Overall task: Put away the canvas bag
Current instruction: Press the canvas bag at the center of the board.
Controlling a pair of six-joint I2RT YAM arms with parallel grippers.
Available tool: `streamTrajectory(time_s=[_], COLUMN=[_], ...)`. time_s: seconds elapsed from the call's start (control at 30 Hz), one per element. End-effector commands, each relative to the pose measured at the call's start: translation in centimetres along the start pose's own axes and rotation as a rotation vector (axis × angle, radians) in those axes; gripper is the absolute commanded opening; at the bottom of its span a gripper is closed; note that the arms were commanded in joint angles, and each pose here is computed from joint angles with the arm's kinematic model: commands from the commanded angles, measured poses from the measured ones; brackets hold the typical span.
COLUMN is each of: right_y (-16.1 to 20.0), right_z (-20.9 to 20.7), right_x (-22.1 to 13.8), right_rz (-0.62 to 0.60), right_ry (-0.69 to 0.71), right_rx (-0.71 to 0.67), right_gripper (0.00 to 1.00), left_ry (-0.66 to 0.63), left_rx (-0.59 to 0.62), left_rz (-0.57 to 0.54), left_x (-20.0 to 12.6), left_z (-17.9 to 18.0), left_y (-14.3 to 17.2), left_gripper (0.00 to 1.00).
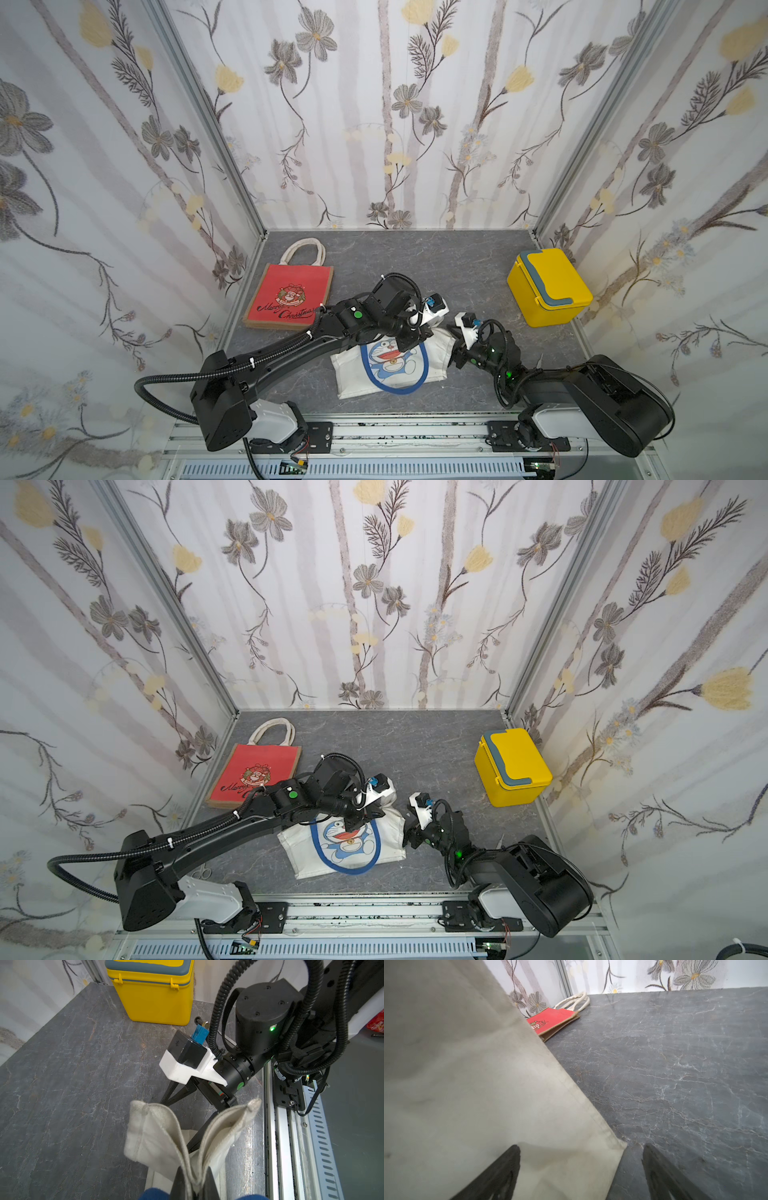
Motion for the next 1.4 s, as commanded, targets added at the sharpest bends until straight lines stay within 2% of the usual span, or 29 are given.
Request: streamTrajectory(time_s=[0.0, 0.17, 0.27, 0.37, 0.43, 0.5, 0.67, 0.73, 0.8, 0.93, 1.07, 1.23, 1.37], right_y=[-2.6, -5.5, -7.8, -10.0, -10.7, -10.8, -9.6, -9.6, -10.2, -11.4, -10.9, -9.9, -9.4], right_z=[0.0, 0.2, 0.6, 2.3, 3.4, 4.1, 3.9, 3.3, 2.6, 2.8, 3.4, 3.9, 3.0], right_x=[-0.8, -3.2, -5.1, -7.0, -7.6, -7.6, -5.5, -4.6, -4.1, -2.5, -1.1, -0.5, -0.9], right_rz=[-0.108, -0.208, -0.31, -0.425, -0.461, -0.459, -0.373, -0.355, -0.379, -0.387, -0.373, -0.378, -0.373], right_ry=[0.019, 0.044, 0.021, -0.072, -0.137, -0.195, -0.225, -0.207, -0.165, -0.248, -0.37, -0.44, -0.357], right_rx=[-0.07, -0.195, -0.265, -0.335, -0.363, -0.362, -0.365, -0.382, -0.394, -0.423, -0.431, -0.392, -0.323], right_gripper=[0.92, 0.91, 0.91, 0.89, 0.88, 0.87, 0.83, 0.87, 0.99, 1.0, 1.0, 0.88, 0.68], left_ry=[-0.033, -0.062, -0.08, -0.077, -0.063, -0.045, 0.001, 0.002, -0.002, 0.013, -0.005, -0.027, -0.067], left_rx=[0.029, 0.038, 0.042, 0.035, 0.033, 0.03, 0.022, 0.025, 0.026, 0.033, 0.052, 0.058, 0.048], left_rz=[-0.035, -0.046, -0.048, -0.055, -0.059, -0.061, -0.07, -0.037, 0.016, 0.05, 0.053, 0.083, 0.096], left_x=[-0.6, -2.0, -2.7, -3.1, -3.0, -2.9, -2.5, -2.1, -1.4, -0.6, -0.6, -0.2, -0.1], left_z=[0.4, 0.8, 1.0, 1.3, 1.2, 1.0, 0.5, 0.5, 0.7, 0.8, 1.2, 1.9, 2.4], left_y=[-0.7, -0.3, -0.1, 0.1, 0.0, -0.2, -0.7, -0.3, 0.4, 0.7, -0.1, -0.5, -0.2], left_gripper=[0.06, 0.07, 0.07, 0.07, 0.07, 0.06, 0.06, 0.06, 0.06, 0.01, 0.0, 0.0, 0.0])
Point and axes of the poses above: each gripper's point midway between its finger pads, its own x axis out along the fingers, its own z axis along the line the jaws close on, y = z × x, the point moved 4 cm from there along -x, back along the fingers, and after that the axes turned 13 degrees about -x, right-handed, at the moved point
